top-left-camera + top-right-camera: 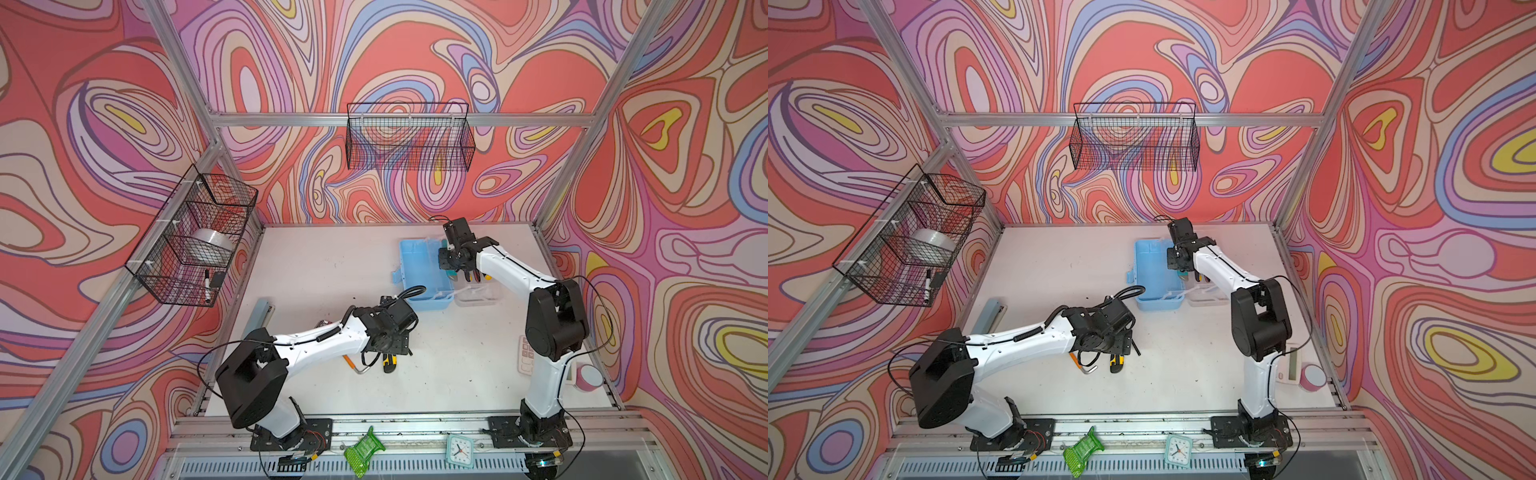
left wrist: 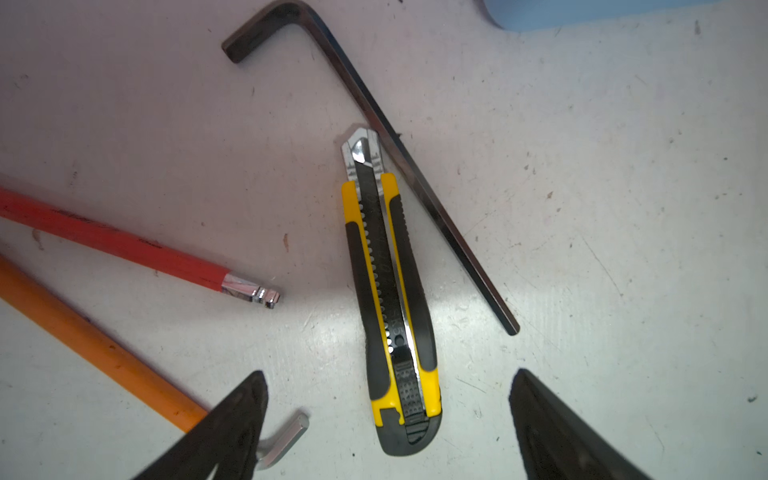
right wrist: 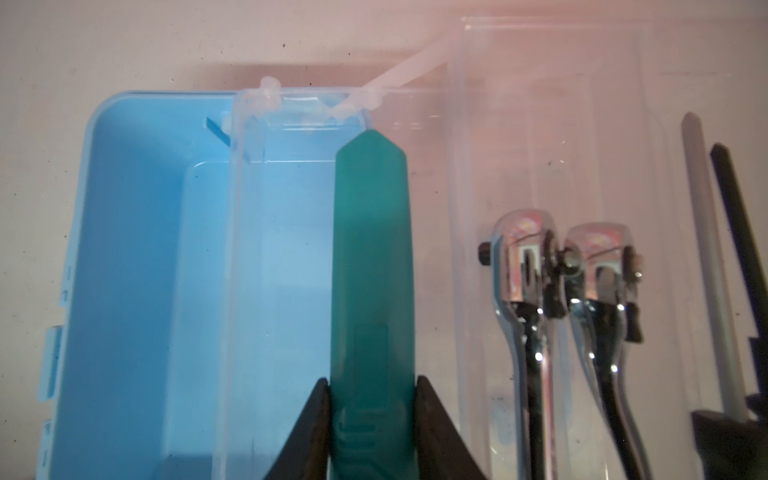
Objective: Pack the tool kit
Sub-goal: 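Carry the teal knife into the toolbox while the left gripper nears the yellow-black knife, then release the teal knife in the toolbox while the left gripper grasps the yellow-black knife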
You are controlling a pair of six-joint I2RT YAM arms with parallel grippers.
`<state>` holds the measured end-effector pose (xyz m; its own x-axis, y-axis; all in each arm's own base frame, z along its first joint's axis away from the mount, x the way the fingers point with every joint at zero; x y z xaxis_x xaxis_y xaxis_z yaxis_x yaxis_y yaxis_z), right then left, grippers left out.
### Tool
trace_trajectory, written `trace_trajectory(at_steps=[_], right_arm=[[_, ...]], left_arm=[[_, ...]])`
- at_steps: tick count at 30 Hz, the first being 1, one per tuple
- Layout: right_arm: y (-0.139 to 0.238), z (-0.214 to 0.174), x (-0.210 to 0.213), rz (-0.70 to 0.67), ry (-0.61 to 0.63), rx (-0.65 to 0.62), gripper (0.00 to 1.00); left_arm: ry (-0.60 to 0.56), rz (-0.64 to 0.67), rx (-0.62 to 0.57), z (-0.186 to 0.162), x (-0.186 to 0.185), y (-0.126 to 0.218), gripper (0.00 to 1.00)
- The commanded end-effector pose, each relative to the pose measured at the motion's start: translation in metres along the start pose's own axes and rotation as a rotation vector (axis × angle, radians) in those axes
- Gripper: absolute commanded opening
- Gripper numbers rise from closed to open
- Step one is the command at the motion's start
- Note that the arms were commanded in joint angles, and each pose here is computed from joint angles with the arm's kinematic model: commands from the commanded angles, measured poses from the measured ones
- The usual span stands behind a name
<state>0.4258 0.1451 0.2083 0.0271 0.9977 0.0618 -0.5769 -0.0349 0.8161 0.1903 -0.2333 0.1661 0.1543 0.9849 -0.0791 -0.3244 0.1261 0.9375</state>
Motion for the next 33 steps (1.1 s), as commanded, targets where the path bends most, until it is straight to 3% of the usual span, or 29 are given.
trace_trajectory(at_steps=[1,8,16,20,33], right_arm=[[-0.005,-0.001,-0.005,-0.051,-0.013,0.013,0.33],[0.001,0.003,-0.002,-0.005,-0.024,-0.003,0.47],[0.023,0.010,0.000,0.061,-0.047,-0.061,0.48],[0.037,0.013,0.001,0.107,-0.058,-0.090,0.48],[0.078,0.007,-0.008,0.145,-0.062,-0.164,0.45]], left_arm=[[-0.003,-0.020,0.016,0.001,-0.005,0.000,0.87],[0.010,-0.030,0.040,0.000,-0.009,-0.008,0.80],[0.026,-0.041,0.041,0.002,-0.013,-0.015,0.66],[0.028,-0.035,0.064,0.001,-0.015,-0.023,0.54],[0.083,-0.001,0.075,-0.001,-0.007,-0.032,0.54]])
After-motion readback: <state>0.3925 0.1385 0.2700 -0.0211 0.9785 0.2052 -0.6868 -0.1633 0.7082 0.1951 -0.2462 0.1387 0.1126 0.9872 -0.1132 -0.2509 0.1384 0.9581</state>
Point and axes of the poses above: each gripper's point midway between its finger pads, its own y axis back along the fingers, its own x axis along the line the jaws close on, z = x × y, the point moved 10 cm from there along y, back along the fingers, and after that the axes turned 4 degrees about -y, right-handed, at the moved point
